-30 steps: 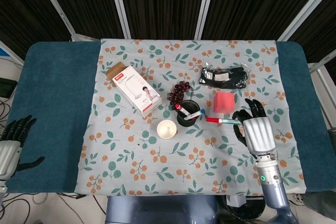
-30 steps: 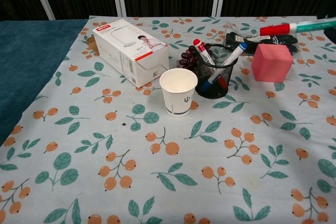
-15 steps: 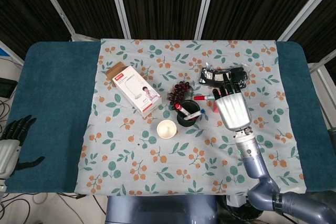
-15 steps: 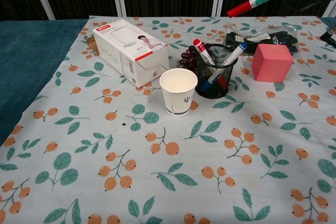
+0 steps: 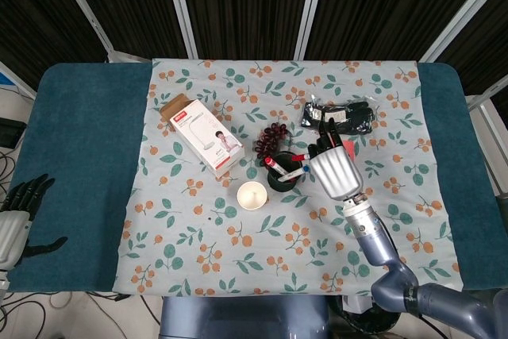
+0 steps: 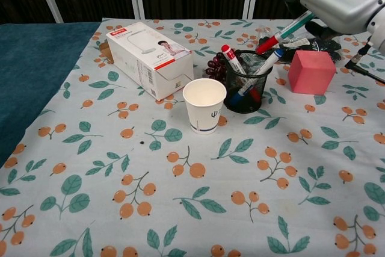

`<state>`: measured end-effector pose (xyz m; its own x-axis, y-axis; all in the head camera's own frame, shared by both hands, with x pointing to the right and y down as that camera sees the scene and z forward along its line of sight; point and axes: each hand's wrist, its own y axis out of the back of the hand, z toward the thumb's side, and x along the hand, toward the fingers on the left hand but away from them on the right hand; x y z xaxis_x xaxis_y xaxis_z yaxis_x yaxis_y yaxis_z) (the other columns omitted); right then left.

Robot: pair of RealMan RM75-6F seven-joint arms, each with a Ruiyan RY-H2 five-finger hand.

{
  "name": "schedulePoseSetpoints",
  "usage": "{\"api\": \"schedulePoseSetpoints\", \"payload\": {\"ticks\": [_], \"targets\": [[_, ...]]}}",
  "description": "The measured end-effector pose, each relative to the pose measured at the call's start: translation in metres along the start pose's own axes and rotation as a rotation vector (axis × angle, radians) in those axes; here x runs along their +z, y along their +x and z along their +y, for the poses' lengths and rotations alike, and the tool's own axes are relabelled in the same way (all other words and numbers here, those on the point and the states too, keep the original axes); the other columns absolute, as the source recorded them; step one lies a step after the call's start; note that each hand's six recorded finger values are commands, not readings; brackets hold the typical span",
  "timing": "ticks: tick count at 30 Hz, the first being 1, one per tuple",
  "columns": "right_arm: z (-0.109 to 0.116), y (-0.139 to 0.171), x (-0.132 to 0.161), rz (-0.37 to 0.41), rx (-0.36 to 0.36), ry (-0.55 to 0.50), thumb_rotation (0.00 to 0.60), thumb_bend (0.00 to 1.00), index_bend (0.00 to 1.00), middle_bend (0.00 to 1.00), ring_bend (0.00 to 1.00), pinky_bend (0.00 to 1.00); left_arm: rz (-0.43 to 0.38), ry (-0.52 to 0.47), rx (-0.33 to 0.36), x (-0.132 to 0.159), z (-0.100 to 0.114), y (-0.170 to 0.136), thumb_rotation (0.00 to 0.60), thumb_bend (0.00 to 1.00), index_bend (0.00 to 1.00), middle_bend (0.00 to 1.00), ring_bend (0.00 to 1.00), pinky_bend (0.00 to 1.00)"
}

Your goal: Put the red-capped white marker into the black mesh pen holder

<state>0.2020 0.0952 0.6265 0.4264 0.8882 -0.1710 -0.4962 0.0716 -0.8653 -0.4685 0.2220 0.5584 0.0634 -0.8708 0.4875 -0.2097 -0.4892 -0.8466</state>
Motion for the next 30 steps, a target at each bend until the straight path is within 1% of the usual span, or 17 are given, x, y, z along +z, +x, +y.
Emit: {"api": "schedulePoseSetpoints", "payload": {"ticks": [8,13,16,18,22,24,27,30], "targets": [[-0.007,0.006,0.013,0.014,0.015,-0.017,0.600,0.52,0.62,0.52,0.19,0.17,-0.001,-0.003,0.001,0.000,0.000,0.000,0.600,0.03,0.00,0.00,0.00,0.00],[-0.009,0.006,0.020,0.027,0.017,-0.007,0.600,0.51,0.62,0.51,0.19,0.17,-0.001,-0.004,0.000,0.000,0.000,0.000,0.600,0.03,0.00,0.00,0.00,0.00],[-0.012,0.004,0.023,0.032,0.019,0.009,0.600,0.49,0.62,0.48,0.19,0.17,0.001,-0.005,0.000,0.000,0.000,0.000,0.600,0.03,0.00,0.00,0.00,0.00],[-0.014,0.002,0.026,0.033,0.024,0.020,0.600,0.45,0.59,0.44,0.18,0.17,0.005,-0.008,0.003,0.000,0.001,0.000,0.600,0.03,0.00,0.00,0.00,0.00],[-0.014,-0.001,0.032,0.042,0.021,0.029,0.600,0.37,0.44,0.31,0.17,0.17,0.006,-0.010,0.004,-0.001,0.001,0.001,0.600,0.03,0.00,0.00,0.00,0.00],[-0.014,-0.001,0.036,0.048,0.016,0.033,0.600,0.33,0.31,0.23,0.14,0.17,0.005,-0.009,0.003,0.000,0.001,0.001,0.600,0.03,0.00,0.00,0.00,0.00],[-0.013,-0.001,0.040,0.052,0.008,0.039,0.600,0.27,0.17,0.15,0.11,0.17,0.007,-0.011,0.005,0.000,0.001,0.001,0.600,0.03,0.00,0.00,0.00,0.00],[-0.011,-0.001,0.042,0.047,0.002,0.044,0.600,0.24,0.11,0.12,0.10,0.17,0.009,-0.015,0.006,-0.001,0.002,0.002,0.600,0.03,0.00,0.00,0.00,0.00]]}}
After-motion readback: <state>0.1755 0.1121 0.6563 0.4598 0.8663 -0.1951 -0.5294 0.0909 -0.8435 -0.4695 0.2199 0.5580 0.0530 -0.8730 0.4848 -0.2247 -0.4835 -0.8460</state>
